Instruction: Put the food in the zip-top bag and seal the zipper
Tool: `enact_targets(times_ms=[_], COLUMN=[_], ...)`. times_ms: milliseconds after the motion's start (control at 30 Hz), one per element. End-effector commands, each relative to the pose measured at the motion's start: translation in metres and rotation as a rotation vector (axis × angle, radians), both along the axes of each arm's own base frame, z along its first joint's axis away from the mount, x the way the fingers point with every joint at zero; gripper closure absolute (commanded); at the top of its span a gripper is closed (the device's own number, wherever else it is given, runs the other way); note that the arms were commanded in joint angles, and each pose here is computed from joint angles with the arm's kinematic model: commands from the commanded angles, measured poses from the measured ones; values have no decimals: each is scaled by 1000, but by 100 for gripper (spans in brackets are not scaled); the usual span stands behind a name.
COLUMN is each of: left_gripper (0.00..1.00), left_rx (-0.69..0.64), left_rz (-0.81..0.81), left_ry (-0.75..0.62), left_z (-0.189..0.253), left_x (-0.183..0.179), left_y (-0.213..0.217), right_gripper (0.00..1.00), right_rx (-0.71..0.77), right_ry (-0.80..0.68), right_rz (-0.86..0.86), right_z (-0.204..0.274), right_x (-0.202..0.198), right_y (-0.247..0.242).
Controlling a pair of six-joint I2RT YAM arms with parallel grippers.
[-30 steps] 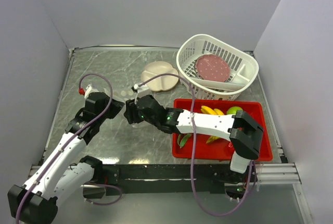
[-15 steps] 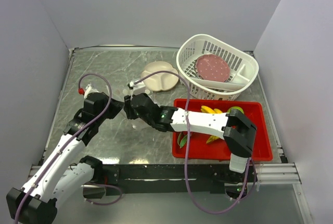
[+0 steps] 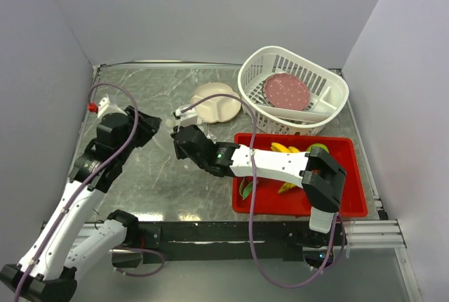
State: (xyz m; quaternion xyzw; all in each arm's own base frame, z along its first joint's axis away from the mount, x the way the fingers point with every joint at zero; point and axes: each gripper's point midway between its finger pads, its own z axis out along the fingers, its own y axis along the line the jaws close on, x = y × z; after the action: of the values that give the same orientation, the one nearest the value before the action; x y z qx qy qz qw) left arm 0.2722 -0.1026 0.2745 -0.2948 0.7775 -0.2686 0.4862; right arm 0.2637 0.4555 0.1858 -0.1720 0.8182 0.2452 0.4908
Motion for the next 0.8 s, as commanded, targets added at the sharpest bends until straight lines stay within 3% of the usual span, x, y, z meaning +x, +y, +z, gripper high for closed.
enact_targets(times_ms=[0,67,433,633,767], left_gripper=[60,67,57,57,65], left_rx=[83,91,122,140,201], left_rz=[78,102,102,98,142], left_ry=[17,53,122,150,186], left_z=[-3,-18,-66,-88,-101], left_x=[-9,-11,8,24,26], left_y=[23,28,21,16,29], right_gripper=[100,100,100,100,100], right_rx=[66,72,91,106,111], right_ry=[-58,-60,-57,-62,-67], right_rz=[-57,-61,-50,-48,-43], right_z=[37,40,46,53,65], right_x=[14,15,13,12,11], right_y=[2,2,4,4,0])
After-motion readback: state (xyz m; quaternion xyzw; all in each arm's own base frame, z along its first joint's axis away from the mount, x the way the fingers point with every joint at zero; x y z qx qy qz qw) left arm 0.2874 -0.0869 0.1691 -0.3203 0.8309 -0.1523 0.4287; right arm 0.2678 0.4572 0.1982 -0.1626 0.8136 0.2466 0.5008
